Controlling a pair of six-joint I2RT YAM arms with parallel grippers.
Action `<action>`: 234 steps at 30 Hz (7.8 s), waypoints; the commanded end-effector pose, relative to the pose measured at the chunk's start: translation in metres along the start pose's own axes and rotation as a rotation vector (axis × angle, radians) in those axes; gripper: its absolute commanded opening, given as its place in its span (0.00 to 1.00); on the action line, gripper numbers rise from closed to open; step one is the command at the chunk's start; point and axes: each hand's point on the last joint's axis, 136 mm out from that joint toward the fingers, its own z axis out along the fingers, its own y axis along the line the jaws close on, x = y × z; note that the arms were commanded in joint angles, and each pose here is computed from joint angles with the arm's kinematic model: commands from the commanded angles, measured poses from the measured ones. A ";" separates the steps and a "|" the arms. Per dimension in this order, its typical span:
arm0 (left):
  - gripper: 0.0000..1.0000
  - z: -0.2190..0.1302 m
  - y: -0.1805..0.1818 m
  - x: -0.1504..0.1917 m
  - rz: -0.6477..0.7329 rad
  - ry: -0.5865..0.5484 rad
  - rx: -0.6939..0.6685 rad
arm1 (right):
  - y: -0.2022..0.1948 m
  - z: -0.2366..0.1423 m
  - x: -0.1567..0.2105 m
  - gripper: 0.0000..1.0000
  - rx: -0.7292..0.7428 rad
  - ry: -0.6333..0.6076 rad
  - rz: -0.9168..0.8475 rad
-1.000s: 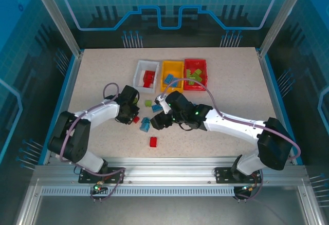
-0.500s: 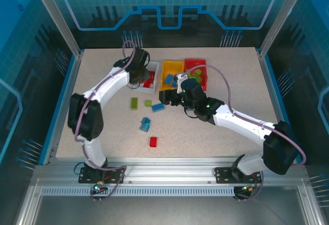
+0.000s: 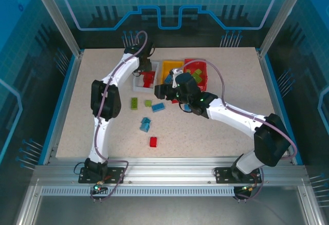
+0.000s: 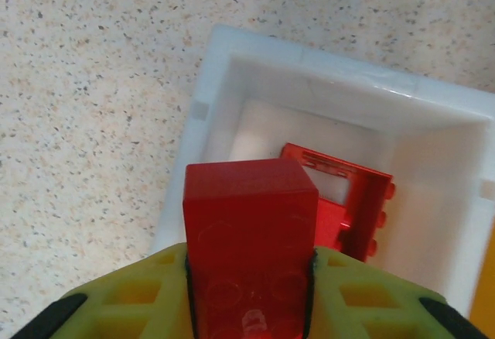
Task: Sort the legos into containers by color
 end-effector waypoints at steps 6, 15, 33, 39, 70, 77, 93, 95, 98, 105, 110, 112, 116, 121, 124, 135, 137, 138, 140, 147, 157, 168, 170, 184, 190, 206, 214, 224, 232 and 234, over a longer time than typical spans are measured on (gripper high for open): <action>0.52 -0.012 -0.003 0.005 0.052 0.027 0.018 | -0.001 0.001 -0.006 0.78 -0.009 0.006 0.023; 0.56 -0.094 -0.016 0.002 -0.010 -0.079 0.141 | -0.052 -0.020 0.015 0.76 0.210 0.011 0.071; 0.60 -0.215 -0.110 0.207 0.132 -0.244 0.811 | -0.178 -0.036 0.085 0.73 0.807 0.236 0.743; 0.61 -0.220 -0.111 0.225 0.175 -0.272 0.816 | -0.196 -0.015 0.106 0.72 0.856 0.270 1.018; 0.67 -0.233 -0.065 0.160 -0.032 -0.259 0.738 | -0.141 0.014 0.024 0.17 0.750 0.163 0.427; 0.67 -0.218 -0.051 0.129 -0.159 -0.210 0.739 | -0.132 0.074 -0.009 0.18 0.685 0.218 0.293; 0.67 -0.205 -0.050 0.140 -0.154 -0.168 0.733 | -0.145 0.134 -0.050 0.59 0.593 0.285 0.206; 0.67 -0.201 -0.047 0.145 -0.152 -0.158 0.722 | -0.134 0.124 -0.059 0.60 0.585 0.264 0.192; 0.67 -0.195 -0.043 0.155 -0.151 -0.134 0.705 | -0.111 0.107 -0.074 0.60 0.560 0.222 0.168; 0.67 -0.172 -0.024 0.207 -0.165 0.020 0.605 | -0.048 0.043 -0.087 0.54 0.493 0.115 0.095; 0.67 -0.163 -0.016 0.283 -0.072 0.151 0.490 | -0.011 -0.010 -0.037 0.61 0.362 0.094 -0.034; 0.68 -0.161 -0.015 0.314 -0.043 0.193 0.458 | 0.003 -0.030 0.000 0.65 0.265 0.103 -0.122; 0.69 -0.154 -0.015 0.353 -0.025 0.243 0.429 | 0.025 -0.065 0.071 0.70 -0.037 0.157 -0.178; 0.71 -0.140 -0.026 0.367 0.027 0.260 0.431 | 0.004 -0.108 0.137 0.73 -0.087 0.232 -0.155; 0.72 -0.131 -0.034 0.373 0.055 0.284 0.422 | -0.009 -0.123 0.156 0.73 -0.057 0.251 -0.133; 0.43 -0.109 -0.038 0.377 0.090 0.290 0.353 | -0.017 -0.126 0.164 0.70 -0.029 0.244 -0.105; 0.33 -0.115 -0.038 0.370 0.084 0.261 0.363 | -0.014 -0.124 0.164 0.70 -0.038 0.250 -0.109; 0.29 -0.119 -0.038 0.365 0.080 0.241 0.369 | -0.012 -0.123 0.164 0.70 -0.039 0.250 -0.109; 0.28 -0.131 -0.036 0.353 0.080 0.203 0.382 | -0.009 -0.123 0.162 0.69 -0.049 0.243 -0.111; 0.28 -0.169 -0.014 0.257 -0.027 0.095 0.437 | 0.033 -0.110 0.121 0.70 -0.161 0.115 -0.160; 0.29 -0.123 -0.006 0.098 -0.101 0.005 0.409 | 0.073 -0.048 0.003 0.75 -0.109 -0.226 -0.190; 0.32 -0.032 -0.016 0.000 -0.114 0.030 0.306 | 0.043 -0.010 -0.021 0.75 -0.036 -0.174 -0.064; 0.32 -0.019 -0.016 -0.007 -0.103 0.031 0.283 | 0.039 -0.010 -0.018 0.75 -0.030 -0.168 -0.055; 0.54 -0.028 -0.023 -0.019 -0.122 0.025 0.335 | 0.007 -0.012 0.003 0.78 0.074 -0.114 -0.040; 0.54 -0.090 -0.018 -0.019 -0.140 -0.053 0.396 | -0.004 0.012 0.019 0.77 0.175 -0.002 -0.074; 0.60 -0.194 0.053 0.149 -0.361 -0.110 0.573 | -0.010 0.135 0.090 0.68 0.355 0.425 -0.436; 0.62 -0.214 0.080 0.208 -0.391 -0.114 0.590 | -0.020 0.155 0.109 0.72 0.218 0.553 -0.618; 0.62 -0.218 0.085 0.220 -0.396 -0.108 0.586 | -0.035 0.172 0.133 0.53 0.195 0.651 -0.636; 0.62 -0.220 0.084 0.219 -0.396 -0.105 0.593 | -0.033 0.171 0.133 0.36 0.192 0.647 -0.619; 0.62 -0.219 0.084 0.219 -0.398 -0.103 0.592 | -0.031 0.169 0.130 0.30 0.191 0.635 -0.613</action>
